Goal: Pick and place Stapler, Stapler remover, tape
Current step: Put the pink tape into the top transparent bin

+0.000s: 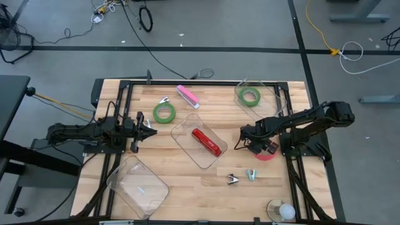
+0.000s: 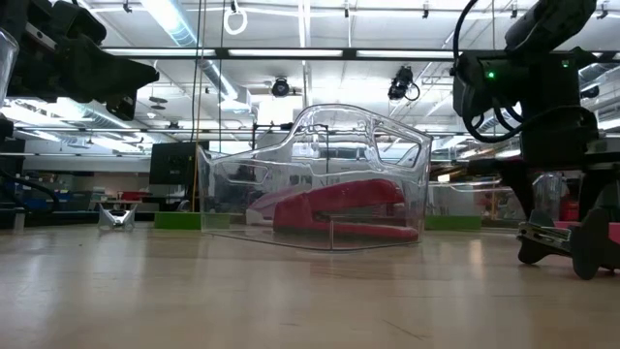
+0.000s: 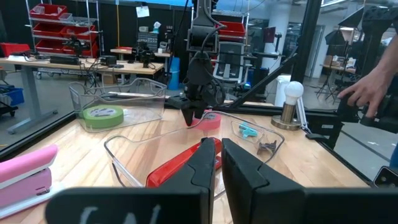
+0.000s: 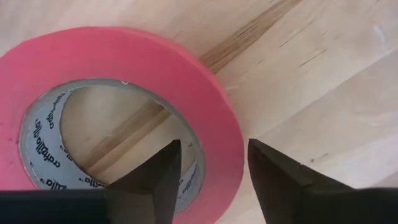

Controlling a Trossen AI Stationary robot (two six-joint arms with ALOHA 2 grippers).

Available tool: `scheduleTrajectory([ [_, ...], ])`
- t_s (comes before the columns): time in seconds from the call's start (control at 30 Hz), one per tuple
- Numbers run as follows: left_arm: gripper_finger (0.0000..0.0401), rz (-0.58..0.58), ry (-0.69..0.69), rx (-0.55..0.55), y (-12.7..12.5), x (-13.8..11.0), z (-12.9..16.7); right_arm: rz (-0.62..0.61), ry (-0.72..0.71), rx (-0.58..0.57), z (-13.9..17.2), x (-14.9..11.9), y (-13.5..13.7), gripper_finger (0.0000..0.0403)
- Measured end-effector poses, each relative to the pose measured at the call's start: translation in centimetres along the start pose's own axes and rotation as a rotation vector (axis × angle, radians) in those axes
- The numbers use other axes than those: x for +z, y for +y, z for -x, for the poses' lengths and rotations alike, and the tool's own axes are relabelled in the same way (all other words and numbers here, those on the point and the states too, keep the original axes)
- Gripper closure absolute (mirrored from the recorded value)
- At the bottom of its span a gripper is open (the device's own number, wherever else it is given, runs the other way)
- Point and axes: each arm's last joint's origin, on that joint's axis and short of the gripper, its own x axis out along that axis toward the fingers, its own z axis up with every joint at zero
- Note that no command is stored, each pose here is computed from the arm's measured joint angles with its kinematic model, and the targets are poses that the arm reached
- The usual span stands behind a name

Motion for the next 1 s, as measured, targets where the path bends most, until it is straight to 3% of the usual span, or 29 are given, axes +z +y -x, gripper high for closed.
scheduleTrajectory([
  [0.43,0.0371,0.0,0.0,0.0,0.0,0.0,0.0,0.0,-0.004,-0.005,0.0,0.0,0.0,0.0306],
  [0.8,0.0371,0.0,0.0,0.0,0.0,0.0,0.0,-0.001,-0.016,-0.007,0.1,0.1,-0.2,0.0305],
  [1.0,0.0371,0.0,0.001,0.0,0.0,0.0,0.0,-0.004,-0.054,-0.05,1.6,0.9,-1.2,0.0315],
])
